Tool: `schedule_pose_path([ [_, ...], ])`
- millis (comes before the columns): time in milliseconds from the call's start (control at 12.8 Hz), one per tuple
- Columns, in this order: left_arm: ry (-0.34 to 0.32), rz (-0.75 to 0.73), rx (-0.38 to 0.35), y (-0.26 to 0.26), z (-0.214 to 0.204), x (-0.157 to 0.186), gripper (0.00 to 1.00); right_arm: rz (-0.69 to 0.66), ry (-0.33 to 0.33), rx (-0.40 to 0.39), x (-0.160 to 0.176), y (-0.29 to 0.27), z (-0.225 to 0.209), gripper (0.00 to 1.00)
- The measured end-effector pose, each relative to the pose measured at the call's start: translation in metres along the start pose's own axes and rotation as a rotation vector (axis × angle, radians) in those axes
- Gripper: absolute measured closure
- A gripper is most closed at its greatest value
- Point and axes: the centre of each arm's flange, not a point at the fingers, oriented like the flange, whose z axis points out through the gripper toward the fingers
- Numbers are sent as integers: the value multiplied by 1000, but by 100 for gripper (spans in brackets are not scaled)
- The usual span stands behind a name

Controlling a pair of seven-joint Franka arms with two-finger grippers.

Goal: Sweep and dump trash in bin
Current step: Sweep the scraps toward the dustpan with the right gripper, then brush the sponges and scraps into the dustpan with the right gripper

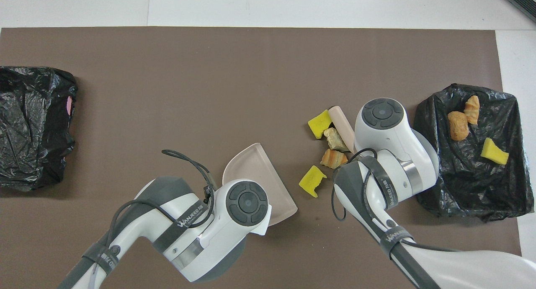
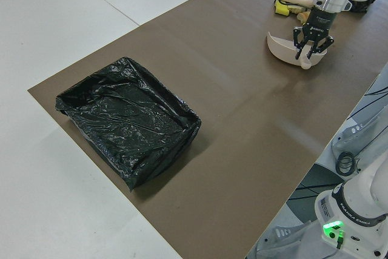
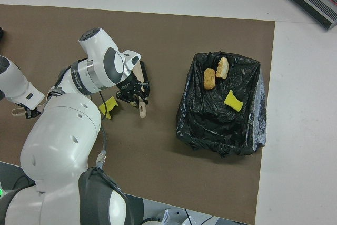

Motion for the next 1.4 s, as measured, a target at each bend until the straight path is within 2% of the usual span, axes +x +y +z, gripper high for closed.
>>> schedule_pose_path([
  [234, 8, 3, -9, 16, 0, 0, 69, -4, -28, 122, -9, -27, 2, 74],
  [545, -12, 23, -8, 31, 13, 0, 69, -105, -101, 290, -31, -75, 4, 74],
  [857, -13, 19, -10, 30, 16, -1, 69, -79, -150, 467, -48, -101, 8, 74],
  [1168, -13, 16, -13, 28, 16, -1, 69, -59, -235, 598, -66, -108, 7, 74],
  [1402, -12, 20, -14, 27, 16, -2, 69, -40, -259, 647, -79, -84, -11, 74],
])
